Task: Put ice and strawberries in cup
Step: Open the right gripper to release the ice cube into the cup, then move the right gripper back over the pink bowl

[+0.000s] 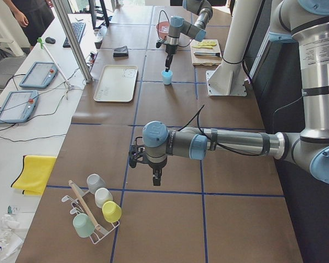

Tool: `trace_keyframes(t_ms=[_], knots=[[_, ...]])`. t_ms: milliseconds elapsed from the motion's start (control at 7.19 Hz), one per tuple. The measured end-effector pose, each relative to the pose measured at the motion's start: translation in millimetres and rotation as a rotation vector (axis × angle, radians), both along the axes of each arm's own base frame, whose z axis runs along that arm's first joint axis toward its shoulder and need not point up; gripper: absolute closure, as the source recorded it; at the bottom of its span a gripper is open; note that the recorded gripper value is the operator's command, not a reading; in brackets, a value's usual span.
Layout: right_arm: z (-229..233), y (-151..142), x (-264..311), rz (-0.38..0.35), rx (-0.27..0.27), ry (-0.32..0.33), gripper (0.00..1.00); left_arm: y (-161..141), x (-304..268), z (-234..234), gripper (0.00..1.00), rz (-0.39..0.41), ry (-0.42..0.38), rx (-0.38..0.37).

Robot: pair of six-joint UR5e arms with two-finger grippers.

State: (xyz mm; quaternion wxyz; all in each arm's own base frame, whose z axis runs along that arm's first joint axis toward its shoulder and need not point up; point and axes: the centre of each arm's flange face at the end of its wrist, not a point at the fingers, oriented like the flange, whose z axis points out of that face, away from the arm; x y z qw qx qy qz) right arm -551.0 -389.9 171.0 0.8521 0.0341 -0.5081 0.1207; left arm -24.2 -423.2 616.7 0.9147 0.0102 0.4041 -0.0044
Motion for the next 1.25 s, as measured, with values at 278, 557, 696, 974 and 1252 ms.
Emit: trace_keyframes(t_ms=[278, 557, 696, 974, 1252], knots=[[5, -6, 18, 0.02, -0.011, 0.005, 0.02, 0, 0, 0, 0.0, 0.0, 0.0, 0.0], [26, -10, 70, 0.033, -0.035, 0.044, 0.01, 0, 0, -1, 0.0, 0.0, 0.0, 0.003], [44, -15, 106, 0.014, -0.032, 0.068, 0.01, 0, 0, -1, 0.0, 0.0, 0.0, 0.003], [95, -25, 181, -0.045, 0.024, 0.128, 0.01, 0, 0, 0, 0.0, 0.0, 0.0, 0.002], [157, -35, 263, -0.103, 0.097, 0.213, 0.01, 0, 0, 0, 0.0, 0.0, 0.0, 0.001]])
